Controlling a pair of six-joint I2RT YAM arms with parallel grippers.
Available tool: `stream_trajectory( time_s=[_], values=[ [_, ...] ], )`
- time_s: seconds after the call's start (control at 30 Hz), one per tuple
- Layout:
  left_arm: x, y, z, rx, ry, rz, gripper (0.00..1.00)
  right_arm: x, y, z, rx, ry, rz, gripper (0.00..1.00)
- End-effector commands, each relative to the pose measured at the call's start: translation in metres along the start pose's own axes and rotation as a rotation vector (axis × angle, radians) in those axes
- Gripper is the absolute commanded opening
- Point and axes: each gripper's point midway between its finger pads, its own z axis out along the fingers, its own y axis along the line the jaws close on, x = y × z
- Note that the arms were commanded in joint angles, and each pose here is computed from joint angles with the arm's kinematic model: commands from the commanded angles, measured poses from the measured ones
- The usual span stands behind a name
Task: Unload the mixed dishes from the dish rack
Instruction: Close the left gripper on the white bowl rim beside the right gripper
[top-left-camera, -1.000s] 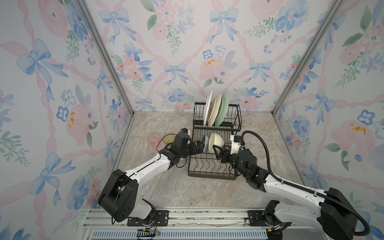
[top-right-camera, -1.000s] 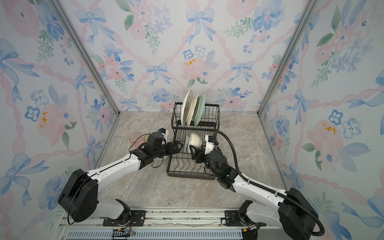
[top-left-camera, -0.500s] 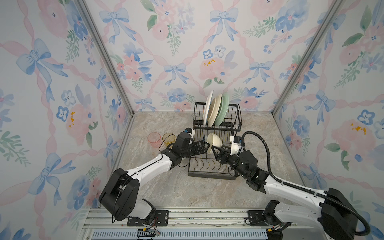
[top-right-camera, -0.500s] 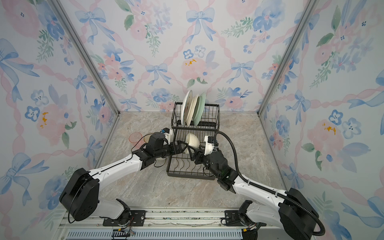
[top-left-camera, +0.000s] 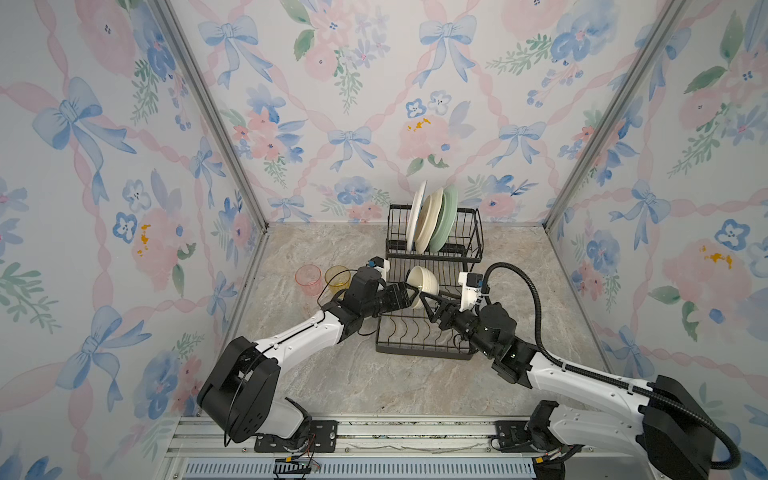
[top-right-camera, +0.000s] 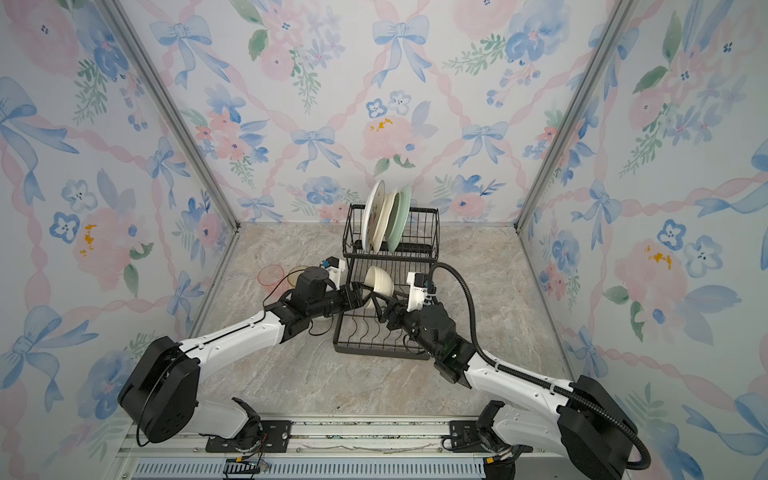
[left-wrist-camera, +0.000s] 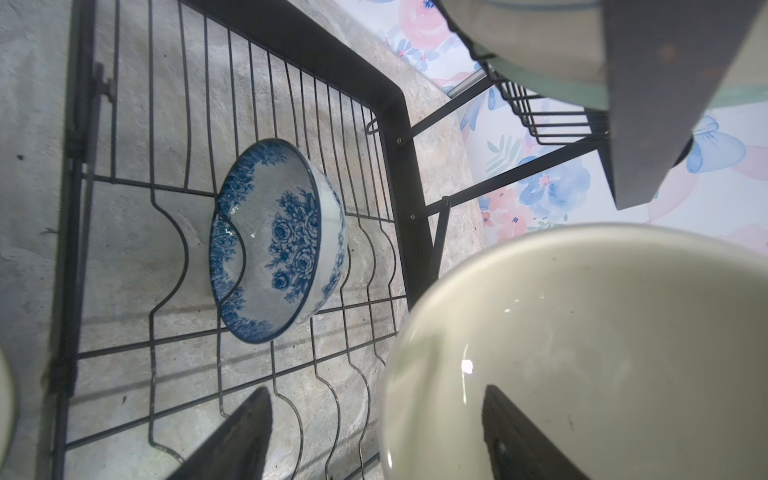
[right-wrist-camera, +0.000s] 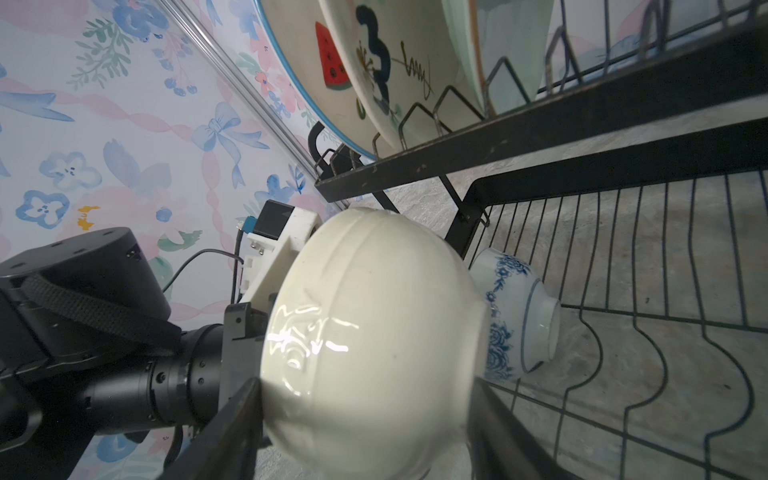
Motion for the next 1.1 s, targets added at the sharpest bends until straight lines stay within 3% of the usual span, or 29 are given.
stream_trajectory(
  time_s=[0.0,0.3,0.67,0.9,1.07],
  values=[
    [0.002,-0.011,-0.006,0.049,-0.007,0.025,0.71,-0.028,0.032,-0.009,-0.119,-0.104,0.028,0.68],
    [-0.002,-0.015,-0.013,0.065,-0.034,0.025,0.5,-0.028,0.038,-0.009,-0.152,-0.107,0.037,0.68],
    [-0.001,-0.023,-0.014,0.102,-0.03,0.016,0.42,-0.027,0.046,-0.008,-0.179,-0.097,0.033,0.7],
    [-0.002,-0.024,-0.019,0.105,-0.041,0.016,0.2,-0.025,0.048,-0.008,-0.188,-0.094,0.039,0.72],
    [-0.003,-0.025,-0.019,0.109,-0.043,0.012,0.19,-0.027,0.052,-0.01,-0.21,-0.097,0.041,0.72]
  ],
)
